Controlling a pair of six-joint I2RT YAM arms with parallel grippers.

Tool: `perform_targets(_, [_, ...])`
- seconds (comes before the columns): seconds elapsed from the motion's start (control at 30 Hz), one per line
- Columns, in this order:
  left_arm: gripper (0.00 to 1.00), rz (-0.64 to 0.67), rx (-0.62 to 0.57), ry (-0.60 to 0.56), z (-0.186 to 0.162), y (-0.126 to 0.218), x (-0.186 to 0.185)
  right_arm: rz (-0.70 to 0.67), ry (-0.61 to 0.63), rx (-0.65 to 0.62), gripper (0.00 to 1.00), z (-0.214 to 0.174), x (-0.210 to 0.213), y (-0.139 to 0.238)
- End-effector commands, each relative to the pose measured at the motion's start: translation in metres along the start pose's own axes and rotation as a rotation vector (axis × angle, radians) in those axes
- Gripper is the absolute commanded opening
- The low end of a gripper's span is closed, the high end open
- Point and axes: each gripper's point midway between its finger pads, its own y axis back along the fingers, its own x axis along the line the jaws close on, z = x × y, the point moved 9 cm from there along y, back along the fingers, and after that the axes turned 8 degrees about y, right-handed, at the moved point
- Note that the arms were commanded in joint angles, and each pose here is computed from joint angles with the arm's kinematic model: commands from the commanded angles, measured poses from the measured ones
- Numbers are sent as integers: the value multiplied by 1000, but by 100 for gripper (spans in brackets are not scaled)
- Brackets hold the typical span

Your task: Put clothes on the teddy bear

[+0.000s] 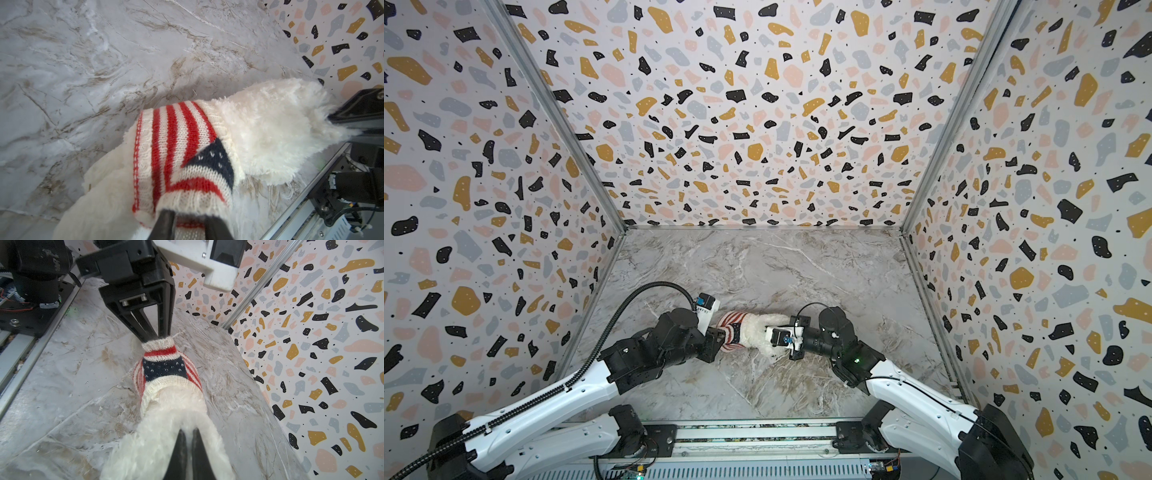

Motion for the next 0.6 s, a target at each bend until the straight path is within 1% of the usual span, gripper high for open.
perform_targets(0.0, [30, 16, -36, -38, 6, 2, -1, -24, 42, -67, 0, 14, -5, 4])
perform_targets(0.17, [35, 18, -29, -57, 5, -1, -2, -21, 41, -79, 0, 16, -5, 4])
perform_targets(0.27, [34, -12, -24, -62, 4, -4, -5, -17, 40, -83, 0, 16, -5, 3])
perform_targets(0.33, [33, -39, -17, -62, 3, -8, -7, -12, 38, -84, 0, 16, -4, 2])
perform_targets(0.43, [31, -47, -6, -65, 2, -14, -8, -7, 33, -87, 0, 16, -2, 0])
perform_targets(0.57, [22, -70, 5, -71, 1, -24, -11, 0, 13, -90, 0, 14, -1, -3])
